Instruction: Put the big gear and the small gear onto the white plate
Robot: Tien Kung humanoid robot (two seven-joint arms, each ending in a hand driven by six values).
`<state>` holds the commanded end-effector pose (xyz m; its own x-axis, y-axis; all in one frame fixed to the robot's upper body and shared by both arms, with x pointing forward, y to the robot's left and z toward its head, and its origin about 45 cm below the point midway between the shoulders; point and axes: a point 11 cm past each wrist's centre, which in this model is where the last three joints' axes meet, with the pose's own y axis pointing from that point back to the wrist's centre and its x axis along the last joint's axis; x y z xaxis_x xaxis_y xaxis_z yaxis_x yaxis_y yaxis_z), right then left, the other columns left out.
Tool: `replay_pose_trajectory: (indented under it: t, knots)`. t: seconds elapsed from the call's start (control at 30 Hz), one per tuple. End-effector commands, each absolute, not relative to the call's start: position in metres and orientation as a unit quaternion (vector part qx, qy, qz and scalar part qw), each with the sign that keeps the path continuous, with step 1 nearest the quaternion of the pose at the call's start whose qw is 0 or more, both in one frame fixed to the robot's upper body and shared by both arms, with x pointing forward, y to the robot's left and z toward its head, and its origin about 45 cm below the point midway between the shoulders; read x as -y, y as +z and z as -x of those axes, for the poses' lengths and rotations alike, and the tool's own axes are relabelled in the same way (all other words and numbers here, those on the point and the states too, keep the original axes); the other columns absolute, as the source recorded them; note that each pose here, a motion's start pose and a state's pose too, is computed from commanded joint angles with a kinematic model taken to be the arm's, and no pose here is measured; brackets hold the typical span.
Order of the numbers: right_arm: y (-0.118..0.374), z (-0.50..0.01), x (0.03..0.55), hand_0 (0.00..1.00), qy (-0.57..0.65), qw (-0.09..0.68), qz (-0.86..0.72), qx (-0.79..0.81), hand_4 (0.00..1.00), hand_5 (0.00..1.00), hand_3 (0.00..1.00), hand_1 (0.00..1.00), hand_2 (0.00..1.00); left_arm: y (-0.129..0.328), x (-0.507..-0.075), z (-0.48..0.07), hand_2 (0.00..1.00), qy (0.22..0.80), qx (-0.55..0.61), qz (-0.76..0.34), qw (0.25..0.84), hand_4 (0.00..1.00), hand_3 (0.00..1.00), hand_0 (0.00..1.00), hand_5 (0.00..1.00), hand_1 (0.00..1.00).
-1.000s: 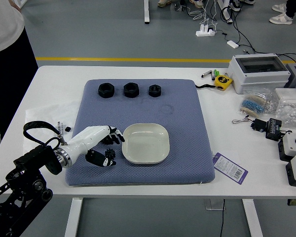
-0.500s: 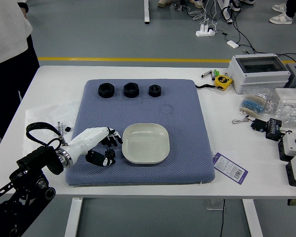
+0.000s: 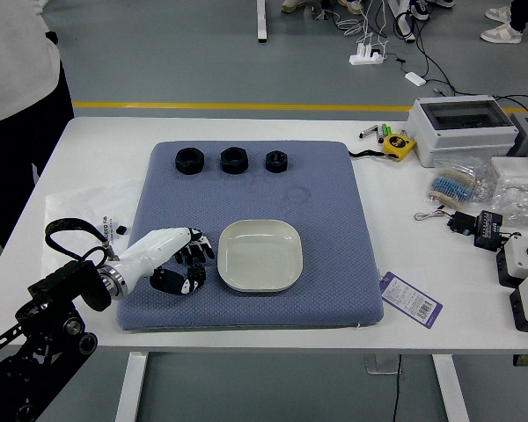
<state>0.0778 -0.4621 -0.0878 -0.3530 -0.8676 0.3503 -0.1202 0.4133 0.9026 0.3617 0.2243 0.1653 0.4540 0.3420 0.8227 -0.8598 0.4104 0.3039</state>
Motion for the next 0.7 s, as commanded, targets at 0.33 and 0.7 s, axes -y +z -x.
replay_pose_trajectory:
  t: [0.33,0.7]
  knots:
    - [-0.0875,-0.0783,0.4626,0.652,-0.415,0.449,-0.347,0.711,0.864,0.709,0.611,0.651,0.743,0.1623,-0.2253,-0.3603,0.468,0.390,0.334,-0.378,0.770,0.776,0.538,0.339,0.002,0.392]
    - [-0.0871,-0.0796,0.4631,0.652,-0.414,0.448,-0.348,0.712,0.865,0.709,0.611,0.651,0.743,0.1648,-0.2284,-0.3613,0.435,0.391,0.333,-0.378,0.770,0.831,0.509,0.315,0.002,0.354]
